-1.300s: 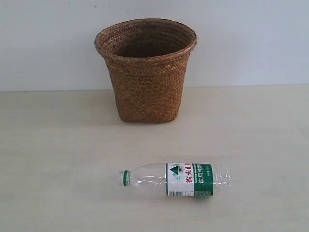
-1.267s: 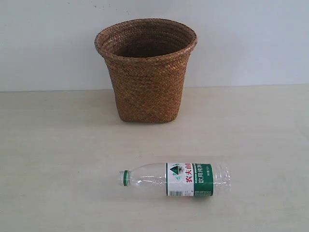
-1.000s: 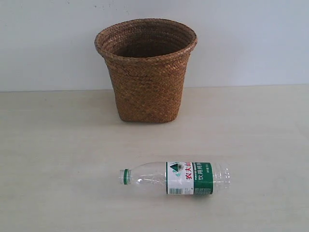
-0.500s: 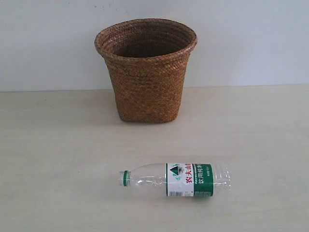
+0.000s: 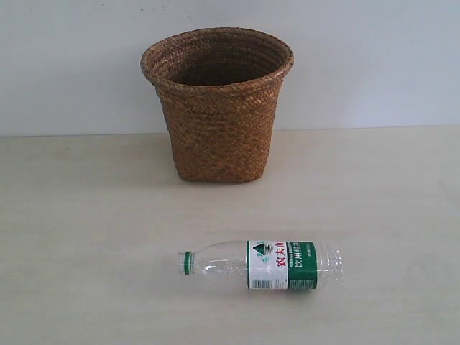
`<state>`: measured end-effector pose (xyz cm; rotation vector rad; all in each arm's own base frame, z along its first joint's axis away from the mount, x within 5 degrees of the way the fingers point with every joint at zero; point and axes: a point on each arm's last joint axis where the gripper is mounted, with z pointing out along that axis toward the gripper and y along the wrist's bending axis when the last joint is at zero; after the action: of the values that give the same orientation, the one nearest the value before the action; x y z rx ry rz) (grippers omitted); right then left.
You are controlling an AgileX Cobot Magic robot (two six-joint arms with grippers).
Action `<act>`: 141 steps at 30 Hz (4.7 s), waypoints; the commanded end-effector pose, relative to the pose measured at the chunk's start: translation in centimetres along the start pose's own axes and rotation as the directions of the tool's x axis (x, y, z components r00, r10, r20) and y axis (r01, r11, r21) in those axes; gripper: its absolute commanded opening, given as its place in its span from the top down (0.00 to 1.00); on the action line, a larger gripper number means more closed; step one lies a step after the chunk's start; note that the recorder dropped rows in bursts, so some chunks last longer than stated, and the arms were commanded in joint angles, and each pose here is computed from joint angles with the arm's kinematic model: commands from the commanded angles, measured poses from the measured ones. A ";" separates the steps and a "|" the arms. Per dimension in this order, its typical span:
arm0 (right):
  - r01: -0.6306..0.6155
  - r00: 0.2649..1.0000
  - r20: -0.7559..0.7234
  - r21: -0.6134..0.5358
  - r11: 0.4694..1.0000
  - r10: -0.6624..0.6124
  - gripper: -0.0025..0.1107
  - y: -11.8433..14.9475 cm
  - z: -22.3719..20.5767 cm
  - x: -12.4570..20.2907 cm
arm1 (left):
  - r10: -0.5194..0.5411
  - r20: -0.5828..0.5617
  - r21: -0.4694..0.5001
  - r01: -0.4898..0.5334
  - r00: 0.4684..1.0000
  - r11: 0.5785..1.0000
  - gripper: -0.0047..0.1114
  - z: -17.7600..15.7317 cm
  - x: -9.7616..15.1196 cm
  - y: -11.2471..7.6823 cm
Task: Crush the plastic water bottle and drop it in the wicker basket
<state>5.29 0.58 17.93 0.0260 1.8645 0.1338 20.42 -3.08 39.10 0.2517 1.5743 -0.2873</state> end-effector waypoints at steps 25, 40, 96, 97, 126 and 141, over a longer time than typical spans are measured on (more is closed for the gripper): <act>0.006 1.000 0.011 0.004 1.000 -0.006 0.98 0.0 0.0 -0.1 | 0.254 -0.830 0.031 -0.413 0.497 0.910 0.93 10.9 13.6 7.7; 0.006 1.000 0.011 0.004 1.000 -0.006 0.98 0.0 0.0 -0.1 | 0.846 -0.197 0.909 -0.230 0.496 0.347 0.66 10.1 16.3 -6.7; 0.006 1.000 0.013 0.004 1.000 -0.006 0.98 0.0 0.0 -0.1 | 0.761 -0.272 0.908 -0.105 0.589 0.406 0.69 14.8 28.5 -9.0; 0.006 1.000 0.013 0.004 1.000 -0.006 0.98 0.0 0.0 -0.1 | 0.760 -0.277 0.909 -0.096 0.588 0.406 0.73 14.8 28.8 -9.0; 0.006 1.000 0.011 0.004 1.000 -0.006 0.98 0.0 0.0 -0.1 | 0.845 -0.216 0.935 -0.147 0.490 0.324 0.93 14.3 28.1 -8.2; 0.006 1.000 0.011 0.004 1.000 -0.006 0.98 0.0 0.0 -0.1 | 0.833 -0.211 0.910 -0.208 0.511 0.359 0.93 14.1 24.8 -8.2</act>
<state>5.29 0.58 17.93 0.0260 1.8645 0.1338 30.44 -15.94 13.22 1.8929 1.7991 -0.3511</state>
